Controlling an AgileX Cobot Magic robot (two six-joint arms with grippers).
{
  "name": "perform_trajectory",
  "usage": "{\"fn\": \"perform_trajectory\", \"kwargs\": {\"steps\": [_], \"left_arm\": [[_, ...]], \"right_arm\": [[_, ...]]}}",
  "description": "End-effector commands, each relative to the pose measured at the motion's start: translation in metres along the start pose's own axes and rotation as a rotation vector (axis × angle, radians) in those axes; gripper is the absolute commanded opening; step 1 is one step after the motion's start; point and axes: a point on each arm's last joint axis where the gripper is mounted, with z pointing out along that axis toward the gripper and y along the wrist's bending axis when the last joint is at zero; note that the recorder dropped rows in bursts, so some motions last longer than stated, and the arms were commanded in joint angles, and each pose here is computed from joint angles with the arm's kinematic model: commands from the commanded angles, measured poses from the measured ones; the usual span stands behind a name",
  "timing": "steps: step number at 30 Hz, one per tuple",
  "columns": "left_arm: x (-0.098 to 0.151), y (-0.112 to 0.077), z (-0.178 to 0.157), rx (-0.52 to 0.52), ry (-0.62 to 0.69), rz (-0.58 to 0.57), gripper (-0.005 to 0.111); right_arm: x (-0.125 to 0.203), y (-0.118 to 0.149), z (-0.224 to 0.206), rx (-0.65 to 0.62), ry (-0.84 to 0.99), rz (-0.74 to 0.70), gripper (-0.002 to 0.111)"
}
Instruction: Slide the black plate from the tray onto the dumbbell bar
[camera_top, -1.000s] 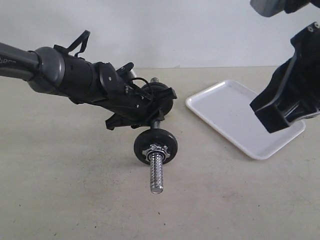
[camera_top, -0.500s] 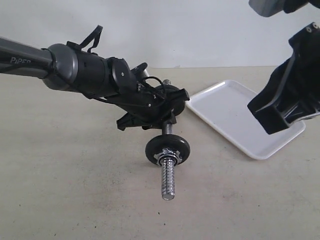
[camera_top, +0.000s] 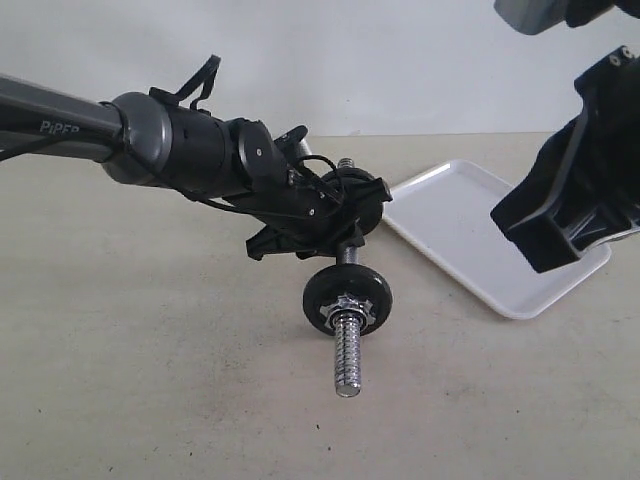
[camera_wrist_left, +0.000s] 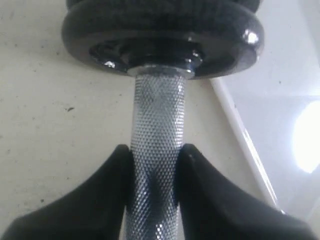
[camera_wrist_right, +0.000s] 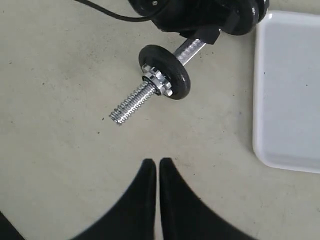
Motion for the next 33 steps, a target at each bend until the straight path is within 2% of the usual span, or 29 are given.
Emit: {"fn": "perform_trajectory", "kwargs": {"steps": [1, 5, 33], "left_arm": [[-0.069, -0.021, -0.036, 0.237, -0.616, -0.127, 0.004], [-0.079, -0.011, -0.039, 0.222, -0.637, -0.141, 0.004], [-0.076, -0.011, -0.037, 0.204, -0.608, -0.105, 0.004]], "right_arm": [[0.001, 0.000, -0.001, 0.003, -0.006, -0.014, 0.000], [0.001, 0.000, -0.001, 0.003, -0.006, -0.014, 0.000], [0.001, 0.000, -0.001, 0.003, -0.006, -0.017, 0.000]]}}
